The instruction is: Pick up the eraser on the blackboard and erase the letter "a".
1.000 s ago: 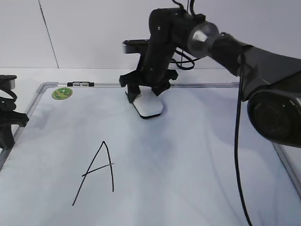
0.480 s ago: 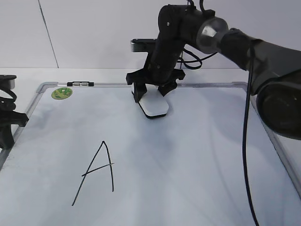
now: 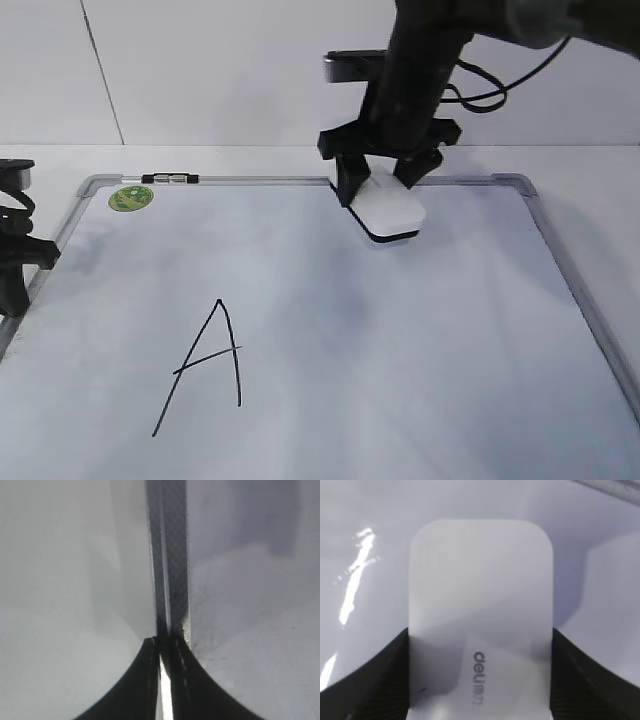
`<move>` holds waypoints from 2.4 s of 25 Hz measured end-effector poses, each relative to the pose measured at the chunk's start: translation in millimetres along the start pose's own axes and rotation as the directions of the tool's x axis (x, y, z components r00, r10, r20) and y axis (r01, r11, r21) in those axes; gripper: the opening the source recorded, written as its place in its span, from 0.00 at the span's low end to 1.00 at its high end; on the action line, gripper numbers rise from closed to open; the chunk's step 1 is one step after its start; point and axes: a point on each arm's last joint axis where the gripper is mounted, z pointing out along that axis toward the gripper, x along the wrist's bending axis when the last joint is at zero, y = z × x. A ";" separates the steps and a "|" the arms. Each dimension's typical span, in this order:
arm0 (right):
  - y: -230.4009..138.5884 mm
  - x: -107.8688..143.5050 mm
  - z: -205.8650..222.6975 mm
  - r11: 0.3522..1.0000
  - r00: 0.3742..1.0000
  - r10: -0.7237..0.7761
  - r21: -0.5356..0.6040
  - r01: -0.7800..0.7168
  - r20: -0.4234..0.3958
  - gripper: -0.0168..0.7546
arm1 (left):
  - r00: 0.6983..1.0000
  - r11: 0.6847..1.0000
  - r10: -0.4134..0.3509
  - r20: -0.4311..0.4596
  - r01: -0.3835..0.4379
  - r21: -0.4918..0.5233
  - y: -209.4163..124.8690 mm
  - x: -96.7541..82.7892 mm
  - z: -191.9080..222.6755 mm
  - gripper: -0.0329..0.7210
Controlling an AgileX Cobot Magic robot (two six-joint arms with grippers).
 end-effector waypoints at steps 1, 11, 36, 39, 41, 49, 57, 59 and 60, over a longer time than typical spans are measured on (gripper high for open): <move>-5.5 -6.3 -3.4 1.000 1.000 0.014 0.013 -0.014 0.004 0.71 | 1.000 1.000 0.000 0.000 0.000 0.000 0.0 0.0 0.0 0.07; -80.2 -70.2 -45.0 0.980 0.980 0.194 -0.049 -0.191 0.051 0.71 | 1.000 1.000 0.000 0.000 0.000 0.000 0.0 0.0 0.0 0.07; -137.6 -125.7 -15.3 0.957 0.950 0.285 -0.098 -0.273 0.131 0.71 | 1.000 1.000 -0.003 0.003 0.003 0.000 0.0 -0.3 0.0 0.07; -138.0 -126.9 -6.9 0.958 0.950 0.283 -0.081 -0.275 0.131 0.71 | 1.000 1.000 -0.003 0.003 0.003 -0.002 0.1 -0.3 0.0 0.07; -139.6 -127.2 -1.0 0.959 0.950 0.284 -0.062 -0.278 0.130 0.71 | 1.000 1.000 -0.003 0.003 0.003 -0.002 0.1 -0.3 0.0 0.07; -139.7 -128.9 9.3 0.959 0.950 0.283 -0.049 -0.279 0.132 0.71 | 1.000 1.000 -0.007 0.008 0.007 -0.002 0.1 -0.7 0.0 0.07; -139.9 -130.0 16.2 0.960 0.951 0.280 -0.036 -0.277 0.133 0.71 | 1.000 1.000 -0.009 0.009 0.009 -0.002 0.1 -0.8 0.0 0.07; -139.9 -130.1 16.1 0.961 0.951 0.278 -0.036 -0.276 0.135 0.71 | 1.000 1.000 -0.009 0.009 0.009 -0.002 0.1 -0.8 0.0 0.07; -140.0 -130.2 16.1 0.961 0.951 0.277 -0.036 -0.274 0.136 0.71 | 1.000 1.000 -0.011 0.011 0.011 -0.002 0.2 -1.0 0.0 0.07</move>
